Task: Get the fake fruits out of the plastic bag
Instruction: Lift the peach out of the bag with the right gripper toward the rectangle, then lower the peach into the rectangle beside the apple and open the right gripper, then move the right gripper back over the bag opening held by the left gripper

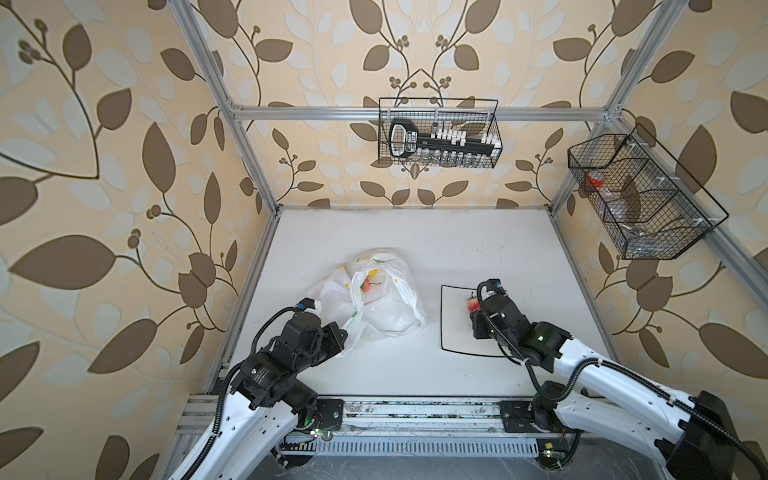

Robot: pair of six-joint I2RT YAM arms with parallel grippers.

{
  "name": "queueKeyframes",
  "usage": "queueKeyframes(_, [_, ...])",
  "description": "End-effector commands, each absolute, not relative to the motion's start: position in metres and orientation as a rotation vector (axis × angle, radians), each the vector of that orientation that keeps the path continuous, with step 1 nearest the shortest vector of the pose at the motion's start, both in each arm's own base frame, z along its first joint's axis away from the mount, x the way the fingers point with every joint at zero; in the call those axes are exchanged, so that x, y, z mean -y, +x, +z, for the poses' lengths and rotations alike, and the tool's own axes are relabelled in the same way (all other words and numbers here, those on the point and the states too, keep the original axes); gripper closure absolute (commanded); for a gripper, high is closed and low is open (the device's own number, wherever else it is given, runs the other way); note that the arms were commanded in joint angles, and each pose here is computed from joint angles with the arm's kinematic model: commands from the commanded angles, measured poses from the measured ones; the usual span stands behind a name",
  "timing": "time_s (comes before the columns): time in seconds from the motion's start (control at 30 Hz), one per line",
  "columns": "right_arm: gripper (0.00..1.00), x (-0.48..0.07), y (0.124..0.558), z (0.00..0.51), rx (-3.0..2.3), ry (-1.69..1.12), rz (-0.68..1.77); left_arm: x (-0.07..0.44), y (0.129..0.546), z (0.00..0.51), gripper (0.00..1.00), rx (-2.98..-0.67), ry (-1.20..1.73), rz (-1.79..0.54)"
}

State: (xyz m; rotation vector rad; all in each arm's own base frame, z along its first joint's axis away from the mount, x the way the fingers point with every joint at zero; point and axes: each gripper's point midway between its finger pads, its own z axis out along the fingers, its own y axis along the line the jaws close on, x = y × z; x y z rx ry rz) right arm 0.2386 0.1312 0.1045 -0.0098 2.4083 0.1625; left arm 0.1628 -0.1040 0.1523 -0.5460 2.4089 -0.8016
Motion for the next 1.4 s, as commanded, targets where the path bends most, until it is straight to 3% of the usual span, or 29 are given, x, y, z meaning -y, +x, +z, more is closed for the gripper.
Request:
queueKeyframes(0.0, [0.69,-0.128,0.239,0.083,-2.444,0.032,0.126,0.102,0.166,0.161,1.0,-2.38,-0.533,-0.788])
queueKeyframes(0.43, [0.64,-0.12,0.241,0.041,-2.507,0.092,0.056,0.103,0.164,0.159,1.0,-2.388,-0.526,-0.794])
queueKeyframes(0.8, [0.41,-0.121,0.239,0.048,-2.5,0.117,0.098,0.102,0.159,0.156,1.0,-2.398,-0.531,-0.802])
queueKeyframes(0.97, [0.36,-0.124,0.241,0.079,-2.434,0.14,0.179,0.103,0.159,0.156,1.0,-2.4,-0.53,-0.806])
queueKeyframes(1.1, [0.34,-0.143,0.243,0.12,-2.334,0.104,0.377,0.103,0.159,0.153,1.0,-2.403,-0.534,-0.81])
queueKeyframes(1.37, [0.49,-0.233,0.217,0.21,-2.066,-0.275,0.742,0.104,0.159,0.153,1.0,-2.401,-0.538,-0.816])
